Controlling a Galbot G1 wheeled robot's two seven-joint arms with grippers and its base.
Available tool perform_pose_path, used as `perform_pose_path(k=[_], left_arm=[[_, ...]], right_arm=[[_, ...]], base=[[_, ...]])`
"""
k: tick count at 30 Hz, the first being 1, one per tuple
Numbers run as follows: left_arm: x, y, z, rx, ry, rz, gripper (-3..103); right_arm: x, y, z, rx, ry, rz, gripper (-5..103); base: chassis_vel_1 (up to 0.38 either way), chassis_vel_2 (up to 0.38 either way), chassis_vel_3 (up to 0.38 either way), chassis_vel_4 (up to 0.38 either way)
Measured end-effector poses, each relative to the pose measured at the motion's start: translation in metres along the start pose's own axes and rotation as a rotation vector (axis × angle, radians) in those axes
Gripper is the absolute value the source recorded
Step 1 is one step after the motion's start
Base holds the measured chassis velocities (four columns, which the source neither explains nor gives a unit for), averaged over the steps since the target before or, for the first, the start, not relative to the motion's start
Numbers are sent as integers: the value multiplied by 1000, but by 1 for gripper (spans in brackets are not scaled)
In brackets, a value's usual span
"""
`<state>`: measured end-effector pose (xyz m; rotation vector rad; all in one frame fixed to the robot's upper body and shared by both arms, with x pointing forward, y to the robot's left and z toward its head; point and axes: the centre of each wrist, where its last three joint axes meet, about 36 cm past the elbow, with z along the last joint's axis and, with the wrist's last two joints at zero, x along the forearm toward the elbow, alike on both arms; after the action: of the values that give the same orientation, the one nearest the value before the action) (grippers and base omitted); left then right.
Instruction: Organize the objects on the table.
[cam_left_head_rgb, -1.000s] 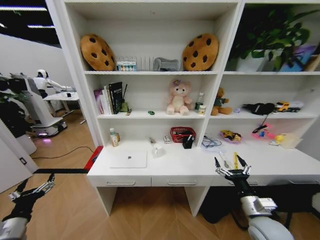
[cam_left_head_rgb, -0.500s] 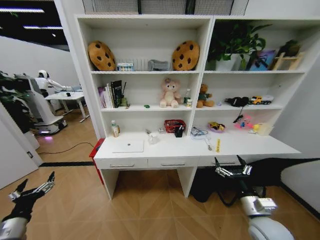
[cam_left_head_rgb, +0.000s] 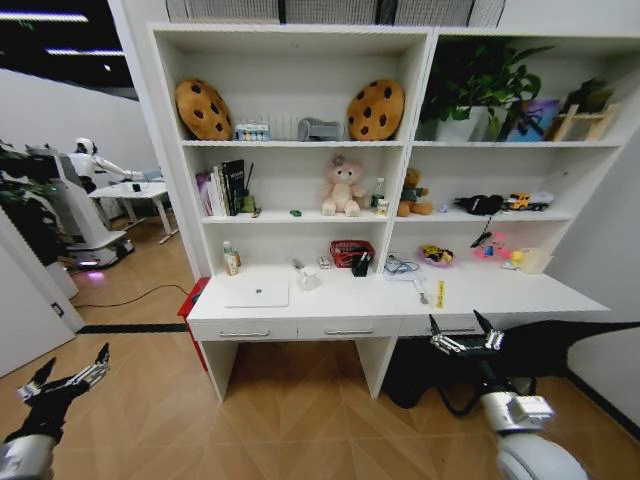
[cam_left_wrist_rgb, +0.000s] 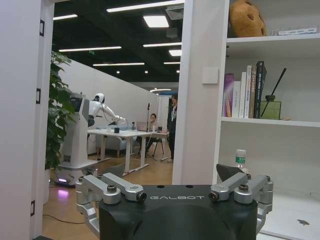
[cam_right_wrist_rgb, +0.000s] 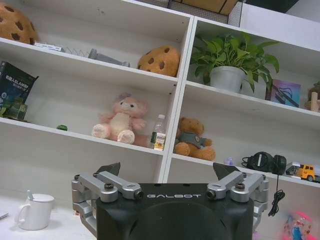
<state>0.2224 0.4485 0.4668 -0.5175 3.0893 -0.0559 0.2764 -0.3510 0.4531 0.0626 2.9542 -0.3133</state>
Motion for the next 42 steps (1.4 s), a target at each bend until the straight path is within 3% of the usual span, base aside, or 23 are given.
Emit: perform_pose_path(k=[42], left_arm=[[0, 0, 0, 0, 0, 0, 100]], right_arm=[[0, 0, 0, 0, 0, 0, 100]], base=[[0, 0, 0, 0]])
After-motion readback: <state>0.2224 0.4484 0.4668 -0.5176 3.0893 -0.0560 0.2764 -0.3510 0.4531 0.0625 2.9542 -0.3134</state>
